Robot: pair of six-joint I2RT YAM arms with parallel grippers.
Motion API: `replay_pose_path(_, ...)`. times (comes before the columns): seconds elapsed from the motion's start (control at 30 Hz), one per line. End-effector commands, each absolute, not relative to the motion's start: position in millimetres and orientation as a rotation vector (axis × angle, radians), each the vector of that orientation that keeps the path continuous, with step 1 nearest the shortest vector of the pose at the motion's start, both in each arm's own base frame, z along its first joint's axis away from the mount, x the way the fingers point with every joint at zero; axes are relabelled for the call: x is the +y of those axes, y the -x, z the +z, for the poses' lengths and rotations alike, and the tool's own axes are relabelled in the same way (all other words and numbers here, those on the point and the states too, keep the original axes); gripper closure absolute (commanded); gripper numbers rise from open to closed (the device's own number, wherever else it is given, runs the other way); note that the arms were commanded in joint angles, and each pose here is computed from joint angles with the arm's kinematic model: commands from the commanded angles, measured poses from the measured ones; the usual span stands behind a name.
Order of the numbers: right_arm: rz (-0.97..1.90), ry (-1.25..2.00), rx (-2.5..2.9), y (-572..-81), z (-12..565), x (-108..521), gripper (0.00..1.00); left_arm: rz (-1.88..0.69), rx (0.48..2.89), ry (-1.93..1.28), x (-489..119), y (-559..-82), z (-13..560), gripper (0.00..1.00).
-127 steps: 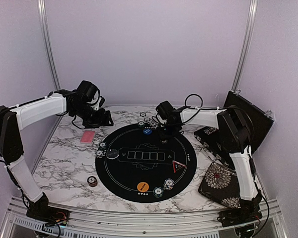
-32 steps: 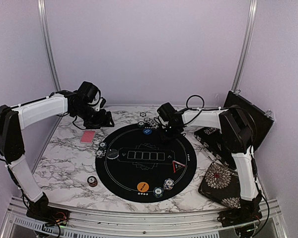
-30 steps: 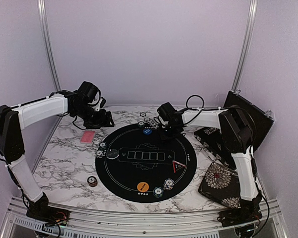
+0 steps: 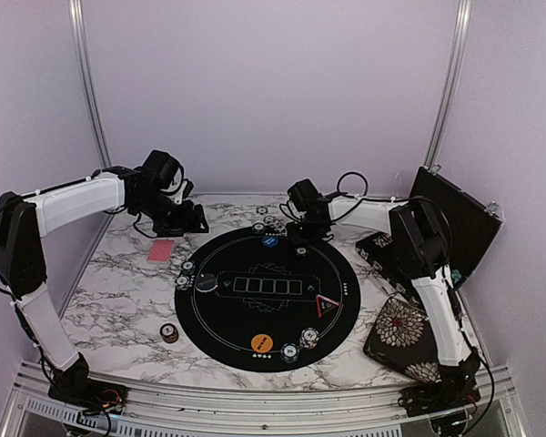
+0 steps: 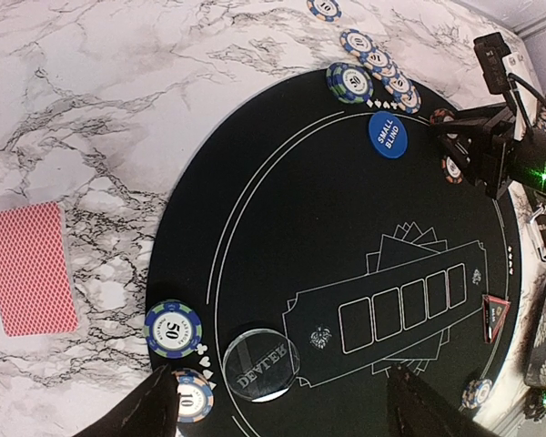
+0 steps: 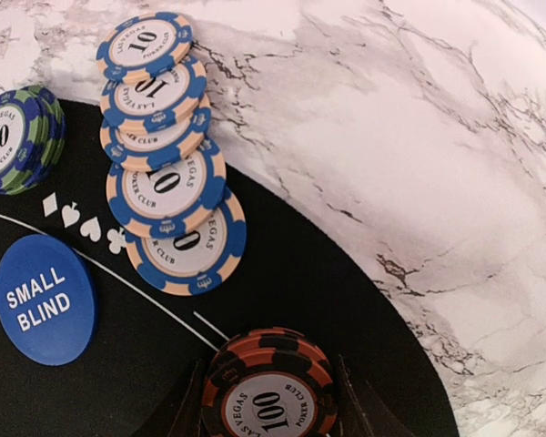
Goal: Distribute texas hold em gaming equipment
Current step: Move the pile of poker chips to the small blind area.
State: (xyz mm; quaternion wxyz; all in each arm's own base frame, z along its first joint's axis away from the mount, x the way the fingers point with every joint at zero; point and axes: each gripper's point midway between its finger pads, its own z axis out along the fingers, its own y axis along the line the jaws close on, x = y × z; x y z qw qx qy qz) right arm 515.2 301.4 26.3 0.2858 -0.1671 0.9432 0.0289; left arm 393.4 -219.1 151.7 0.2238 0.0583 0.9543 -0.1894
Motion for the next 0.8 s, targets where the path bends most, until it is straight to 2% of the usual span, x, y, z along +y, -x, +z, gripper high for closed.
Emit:
replay_pose_path(0.0,0.010,0.443,2.564,-521,6,284,0.74,-0.531,2.619,-0.187,-221,-398,152,0.20)
replay_pose_path(0.47,0.073,0.430,2.504,-517,56,288,0.74,-0.533,2.619,-0.182,-221,-398,152,0.20)
replay_pose_path(0.77,0.097,0.441,2.509,-506,65,289,0.74,-0.539,2.617,-0.184,-221,-398,153,0.20)
